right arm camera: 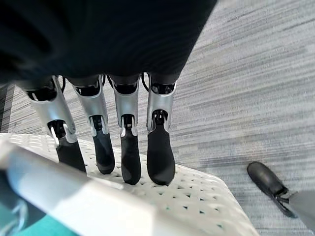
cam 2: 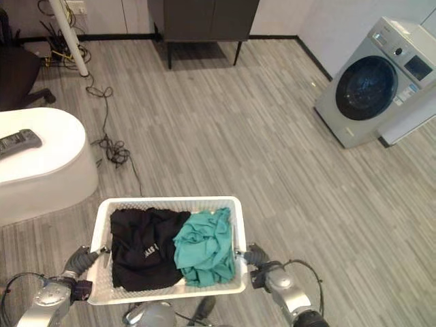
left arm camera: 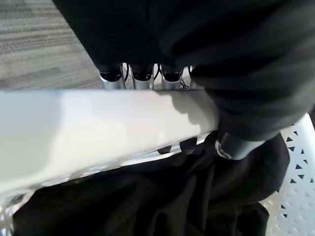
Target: Grab the laundry basket,head to the washer,open it,put in the laundry and shut it.
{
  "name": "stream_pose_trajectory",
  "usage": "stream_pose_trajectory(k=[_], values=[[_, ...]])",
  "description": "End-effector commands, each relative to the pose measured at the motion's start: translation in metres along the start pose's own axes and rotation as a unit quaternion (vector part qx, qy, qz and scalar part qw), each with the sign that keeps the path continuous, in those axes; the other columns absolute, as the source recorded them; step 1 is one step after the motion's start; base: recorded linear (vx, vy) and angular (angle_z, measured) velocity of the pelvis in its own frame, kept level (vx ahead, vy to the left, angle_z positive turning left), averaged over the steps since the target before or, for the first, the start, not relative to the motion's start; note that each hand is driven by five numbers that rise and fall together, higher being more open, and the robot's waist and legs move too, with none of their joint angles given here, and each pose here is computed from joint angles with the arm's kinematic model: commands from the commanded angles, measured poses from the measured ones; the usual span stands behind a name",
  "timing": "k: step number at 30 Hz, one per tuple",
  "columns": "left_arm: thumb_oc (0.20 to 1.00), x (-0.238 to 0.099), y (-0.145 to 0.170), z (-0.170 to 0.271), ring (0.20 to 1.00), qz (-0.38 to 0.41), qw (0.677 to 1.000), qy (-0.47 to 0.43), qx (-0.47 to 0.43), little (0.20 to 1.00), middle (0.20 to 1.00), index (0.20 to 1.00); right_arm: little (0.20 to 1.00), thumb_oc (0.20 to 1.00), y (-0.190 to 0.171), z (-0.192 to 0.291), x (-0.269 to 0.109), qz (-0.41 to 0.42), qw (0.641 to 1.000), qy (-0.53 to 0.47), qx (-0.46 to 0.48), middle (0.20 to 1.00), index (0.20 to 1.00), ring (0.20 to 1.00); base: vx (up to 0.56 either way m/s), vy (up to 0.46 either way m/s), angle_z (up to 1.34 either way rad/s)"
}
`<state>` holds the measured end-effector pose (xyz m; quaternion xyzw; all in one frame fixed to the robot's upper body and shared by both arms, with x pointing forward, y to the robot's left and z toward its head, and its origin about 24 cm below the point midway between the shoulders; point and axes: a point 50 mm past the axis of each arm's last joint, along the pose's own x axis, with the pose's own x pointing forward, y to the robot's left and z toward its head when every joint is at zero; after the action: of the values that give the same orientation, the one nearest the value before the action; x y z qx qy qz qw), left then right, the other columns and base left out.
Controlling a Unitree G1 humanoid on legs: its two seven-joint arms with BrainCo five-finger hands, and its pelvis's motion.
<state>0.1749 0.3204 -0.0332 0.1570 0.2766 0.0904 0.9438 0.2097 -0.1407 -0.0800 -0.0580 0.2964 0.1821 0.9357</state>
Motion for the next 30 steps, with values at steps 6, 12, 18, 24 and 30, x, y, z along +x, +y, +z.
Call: stream_pose_trajectory(k=[6,12,18,24,30], values=[[0.200,0.007,0.026,0.038,0.200,0.050,0.994,-0.079,-0.049,0.200,0.200,0.200,0.200,0.200,-0.020,0.050,-0.009,0.008,0.989,-0.136,0.053,0.200,0.200,0.200,0.10,-0.080,0.18],[0.200,0.011,0.021,0.046,0.200,0.044,0.993,-0.091,-0.053,0.200,0.200,0.200,0.200,0.200,-0.035,0.051,-0.014,-0.028,0.989,-0.140,0.034,0.200,0.200,0.200,0.08,-0.066,0.11],[0.200,0.015,0.014,0.051,0.200,0.035,0.993,-0.097,-0.057,0.200,0.200,0.200,0.200,0.200,-0.051,0.059,-0.016,-0.058,0.987,-0.150,0.015,0.200,0.200,0.200,-0.03,0.068,0.18],[0.200,0.013,0.012,0.041,0.200,0.018,0.996,-0.081,-0.045,0.200,0.200,0.200,0.200,0.200,-0.043,0.057,-0.014,-0.036,0.989,-0.144,0.011,0.200,0.200,0.200,-0.05,0.096,-0.32],[0.200,0.016,0.013,0.043,0.200,0.024,0.996,-0.081,-0.039,0.200,0.200,0.200,0.200,0.200,-0.043,0.049,-0.018,-0.033,0.991,-0.132,0.009,0.200,0.200,0.200,0.02,-0.003,-0.21]])
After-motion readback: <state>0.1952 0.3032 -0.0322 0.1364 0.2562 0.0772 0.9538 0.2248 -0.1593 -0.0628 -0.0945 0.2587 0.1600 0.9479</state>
